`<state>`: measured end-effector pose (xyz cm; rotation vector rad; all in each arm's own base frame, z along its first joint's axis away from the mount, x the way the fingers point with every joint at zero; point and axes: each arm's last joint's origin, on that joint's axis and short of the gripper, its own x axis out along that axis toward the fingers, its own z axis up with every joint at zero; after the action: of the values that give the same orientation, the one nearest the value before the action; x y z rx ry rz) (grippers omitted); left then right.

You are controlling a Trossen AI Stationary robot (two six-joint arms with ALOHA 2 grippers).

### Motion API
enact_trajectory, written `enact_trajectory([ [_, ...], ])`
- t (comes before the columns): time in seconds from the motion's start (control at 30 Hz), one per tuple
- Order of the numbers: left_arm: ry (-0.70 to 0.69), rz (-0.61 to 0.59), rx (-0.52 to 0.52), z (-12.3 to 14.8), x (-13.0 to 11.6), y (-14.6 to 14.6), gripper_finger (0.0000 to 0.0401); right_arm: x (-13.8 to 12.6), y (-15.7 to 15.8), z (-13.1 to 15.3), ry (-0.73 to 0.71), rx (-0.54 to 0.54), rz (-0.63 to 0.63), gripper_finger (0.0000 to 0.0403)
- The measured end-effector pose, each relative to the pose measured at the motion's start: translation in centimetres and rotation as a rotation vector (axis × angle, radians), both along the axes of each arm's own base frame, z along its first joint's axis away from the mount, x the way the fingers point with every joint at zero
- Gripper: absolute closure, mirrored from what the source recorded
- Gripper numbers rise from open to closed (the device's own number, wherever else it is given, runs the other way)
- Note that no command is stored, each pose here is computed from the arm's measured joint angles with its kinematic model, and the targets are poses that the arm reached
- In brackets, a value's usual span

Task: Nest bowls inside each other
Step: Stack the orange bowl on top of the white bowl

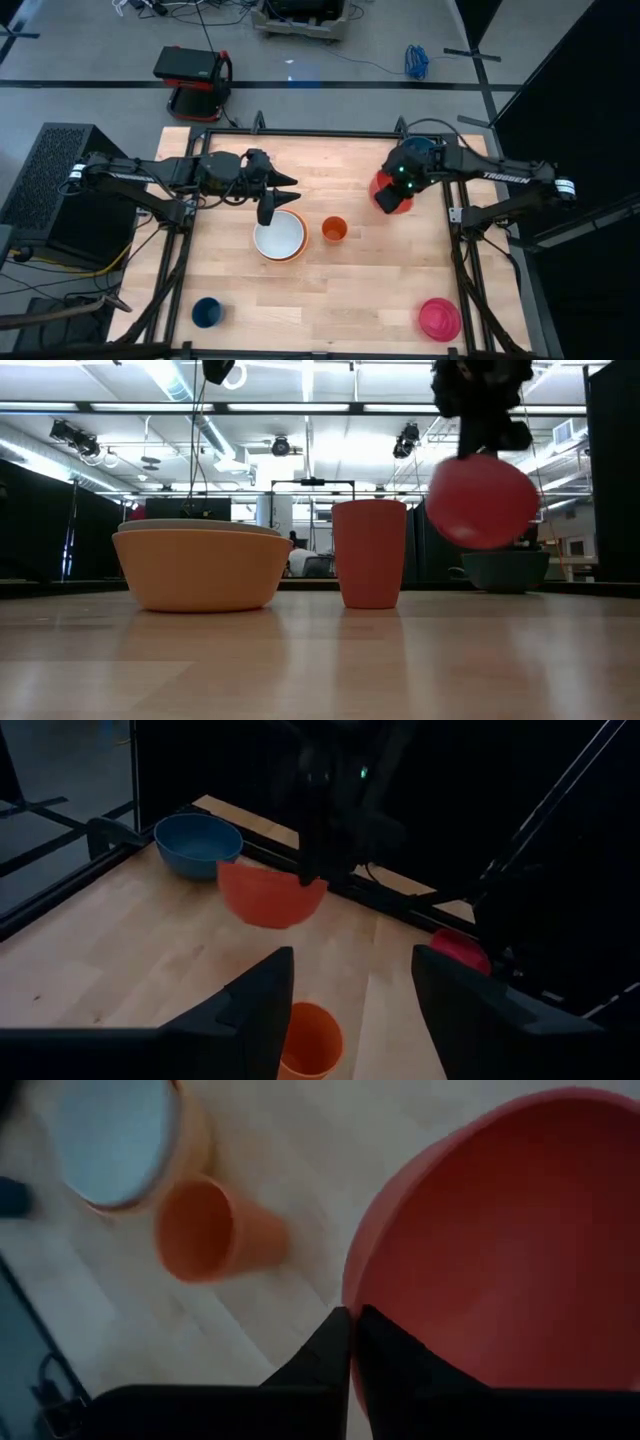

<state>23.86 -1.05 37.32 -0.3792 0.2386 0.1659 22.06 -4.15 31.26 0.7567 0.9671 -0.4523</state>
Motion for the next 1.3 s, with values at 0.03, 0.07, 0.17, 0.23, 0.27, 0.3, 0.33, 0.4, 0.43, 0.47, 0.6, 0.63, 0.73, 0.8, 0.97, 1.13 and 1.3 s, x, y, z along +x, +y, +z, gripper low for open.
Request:
enact_trajectory([
  [0.03,0.000,-0.001,0.006,0.0,0.0,0.0,0.0207,0.1,-0.1,0.5,-0.023,-0.007,0.000,0.0402],
  [0.07,-0.001,-0.004,0.014,0.0,0.0,0.0,0.0207,0.2,-0.2,1.0,-0.046,-0.014,-0.001,0.0402],
  [0.17,-0.028,0.002,0.035,0.4,-0.2,0.0,0.0211,0.6,-0.4,2.0,-0.109,-0.024,0.006,0.0402],
  [0.23,-0.051,0.020,0.057,0.9,-0.7,0.1,0.0215,1.2,-0.4,2.2,-0.155,-0.017,0.017,0.0402],
  [0.27,-0.062,0.029,0.067,1.1,-1.0,0.2,0.0217,1.5,-0.4,2.4,-0.179,-0.013,0.023,0.0402],
  [0.3,-0.073,0.039,0.078,1.3,-1.2,0.2,0.0219,1.7,-0.4,2.5,-0.202,-0.010,0.030,0.0402],
  [0.33,-0.083,0.049,0.088,1.6,-1.5,0.3,0.0221,2.0,-0.4,2.6,-0.225,-0.007,0.036,0.0402],
  [0.4,-0.105,0.068,0.108,2.0,-2.0,0.4,0.0225,2.5,-0.4,2.9,-0.272,-0.001,0.049,0.0402],
  [0.43,-0.115,0.078,0.118,2.2,-2.3,0.4,0.0227,2.8,-0.4,3.1,-0.295,0.002,0.056,0.0402],
  [0.47,-0.126,0.088,0.128,2.4,-2.5,0.5,0.0229,3.0,-0.4,3.2,-0.318,0.005,0.063,0.0402],
  [0.6,-0.166,0.130,0.166,3.2,-3.6,0.7,0.0236,4.0,-0.4,3.9,-0.410,0.015,0.094,0.0403],
  [0.63,-0.176,0.141,0.175,3.4,-3.9,0.7,0.0238,4.3,-0.4,4.0,-0.433,0.017,0.102,0.0403],
  [0.73,-0.202,0.174,0.201,4.0,-4.8,0.9,0.0244,5.0,-0.4,4.5,-0.501,0.024,0.127,0.0403],
  [0.8,-0.209,0.190,0.209,4.2,-5.5,1.0,0.0244,5.9,-0.2,4.4,-0.546,0.039,0.153,0.0403],
  [0.97,-0.228,0.215,0.209,4.7,-6.6,1.1,0.0243,8.2,0.1,3.8,-0.619,0.089,0.203,0.0403],
  [1.13,-0.228,0.216,0.209,4.7,-6.8,1.1,0.0243,10.1,0.3,4.4,-0.648,0.110,0.253,0.0403],
  [1.3,-0.233,0.226,0.215,4.8,-7.2,1.2,0.0243,11.9,0.8,4.2,-0.641,0.130,0.310,0.0403],
])
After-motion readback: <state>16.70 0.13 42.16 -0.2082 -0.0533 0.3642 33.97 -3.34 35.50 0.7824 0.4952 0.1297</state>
